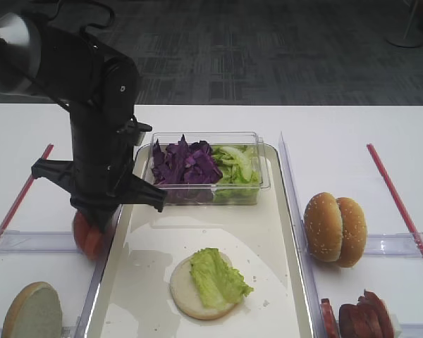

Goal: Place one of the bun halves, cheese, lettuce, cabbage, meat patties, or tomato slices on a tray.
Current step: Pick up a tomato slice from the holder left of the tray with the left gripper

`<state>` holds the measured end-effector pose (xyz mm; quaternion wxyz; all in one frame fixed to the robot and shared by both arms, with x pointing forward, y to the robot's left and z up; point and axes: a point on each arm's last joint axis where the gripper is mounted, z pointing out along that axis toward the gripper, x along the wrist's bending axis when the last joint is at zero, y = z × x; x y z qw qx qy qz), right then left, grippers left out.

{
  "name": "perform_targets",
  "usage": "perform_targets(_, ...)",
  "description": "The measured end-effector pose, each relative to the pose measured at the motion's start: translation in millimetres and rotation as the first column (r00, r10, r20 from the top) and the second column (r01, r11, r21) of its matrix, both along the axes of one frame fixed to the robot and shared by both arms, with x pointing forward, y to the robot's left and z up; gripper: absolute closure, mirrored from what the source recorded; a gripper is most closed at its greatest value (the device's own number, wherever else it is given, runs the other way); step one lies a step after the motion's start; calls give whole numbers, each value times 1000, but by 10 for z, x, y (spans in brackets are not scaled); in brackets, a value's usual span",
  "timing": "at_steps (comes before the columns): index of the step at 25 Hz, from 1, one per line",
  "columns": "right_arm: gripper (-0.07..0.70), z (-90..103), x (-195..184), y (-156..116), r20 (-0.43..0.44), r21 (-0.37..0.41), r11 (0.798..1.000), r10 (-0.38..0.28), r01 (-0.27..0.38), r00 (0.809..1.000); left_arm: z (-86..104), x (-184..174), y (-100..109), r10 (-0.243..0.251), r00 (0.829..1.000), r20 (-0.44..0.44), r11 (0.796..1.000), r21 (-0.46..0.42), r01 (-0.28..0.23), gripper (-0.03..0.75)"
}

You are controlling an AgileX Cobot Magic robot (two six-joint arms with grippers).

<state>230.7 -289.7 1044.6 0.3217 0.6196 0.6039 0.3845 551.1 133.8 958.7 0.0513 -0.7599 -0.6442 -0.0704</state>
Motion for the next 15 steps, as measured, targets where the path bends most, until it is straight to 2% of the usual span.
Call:
perform_targets(6,153,0,0,0,0,0,1000,0,0,1000,38,-8,9,-1,1000,7,1000,1,1,678)
perform_targets(12,153,0,0,0,0,0,1000,0,0,1000,215,-38,48,-9,999,48,1000,0,9,678)
perform_targets(15,153,0,0,0,0,0,1000,0,0,1000,364,-72,69,-11,996,84,1000,-20,13,678)
